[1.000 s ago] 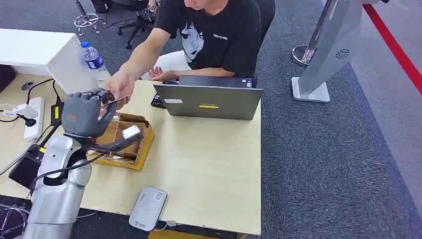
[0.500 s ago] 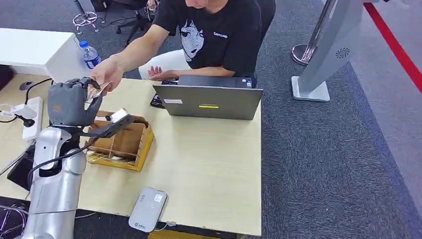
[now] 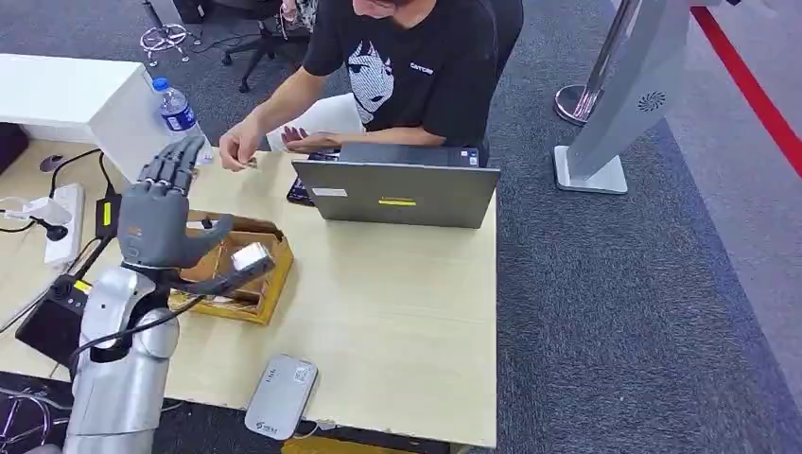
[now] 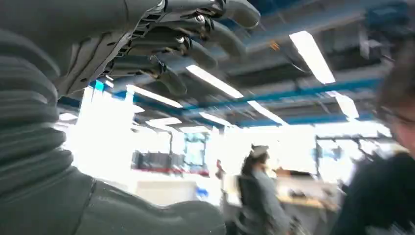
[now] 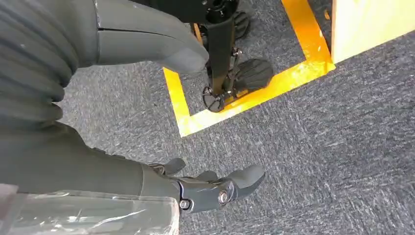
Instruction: Pass the card to the sensor for recognition and then transmit it.
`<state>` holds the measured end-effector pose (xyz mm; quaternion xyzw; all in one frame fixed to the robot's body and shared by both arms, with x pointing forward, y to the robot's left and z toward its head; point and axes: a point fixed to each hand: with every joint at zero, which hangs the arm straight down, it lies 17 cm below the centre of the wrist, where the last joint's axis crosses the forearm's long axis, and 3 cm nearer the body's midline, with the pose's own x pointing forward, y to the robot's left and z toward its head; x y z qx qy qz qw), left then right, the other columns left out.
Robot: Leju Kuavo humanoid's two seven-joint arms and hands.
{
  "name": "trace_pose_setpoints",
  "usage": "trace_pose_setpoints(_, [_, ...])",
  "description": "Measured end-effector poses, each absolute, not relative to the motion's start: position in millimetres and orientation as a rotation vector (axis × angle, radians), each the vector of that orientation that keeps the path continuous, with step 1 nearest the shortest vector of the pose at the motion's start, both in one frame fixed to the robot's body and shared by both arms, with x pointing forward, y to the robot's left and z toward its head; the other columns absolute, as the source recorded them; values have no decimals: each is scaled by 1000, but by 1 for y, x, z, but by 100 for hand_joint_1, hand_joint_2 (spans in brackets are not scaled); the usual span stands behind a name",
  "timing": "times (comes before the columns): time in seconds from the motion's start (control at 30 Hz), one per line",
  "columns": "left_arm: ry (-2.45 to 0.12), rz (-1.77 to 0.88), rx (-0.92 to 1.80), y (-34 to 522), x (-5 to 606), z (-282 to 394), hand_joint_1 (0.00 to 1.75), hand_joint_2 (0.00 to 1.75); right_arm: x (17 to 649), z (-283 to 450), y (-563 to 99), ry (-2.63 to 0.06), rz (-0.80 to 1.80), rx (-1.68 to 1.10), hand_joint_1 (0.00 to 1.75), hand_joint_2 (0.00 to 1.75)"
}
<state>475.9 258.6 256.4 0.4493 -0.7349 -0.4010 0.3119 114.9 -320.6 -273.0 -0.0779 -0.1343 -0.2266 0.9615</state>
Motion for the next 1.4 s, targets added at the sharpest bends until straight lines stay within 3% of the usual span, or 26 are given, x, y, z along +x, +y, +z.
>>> trace_pose_setpoints(0.23, [-1870,-1383,885,219,433,163,0,175,112,-273,-324,-271,-494,-160,0,175])
trace_pose_setpoints(0.57, [-1807,-1511,803,218,418,134,0,175,112,-273,-324,-270,-504,-161,0,175])
trace_pose_setpoints(0.77, [-1708,-1585,735,242,393,98,0,175,109,-274,-326,-266,-520,-163,0,175])
trace_pose_setpoints(1.4, [-1531,-1585,814,313,389,83,0,175,110,-274,-326,-268,-515,-160,0,175])
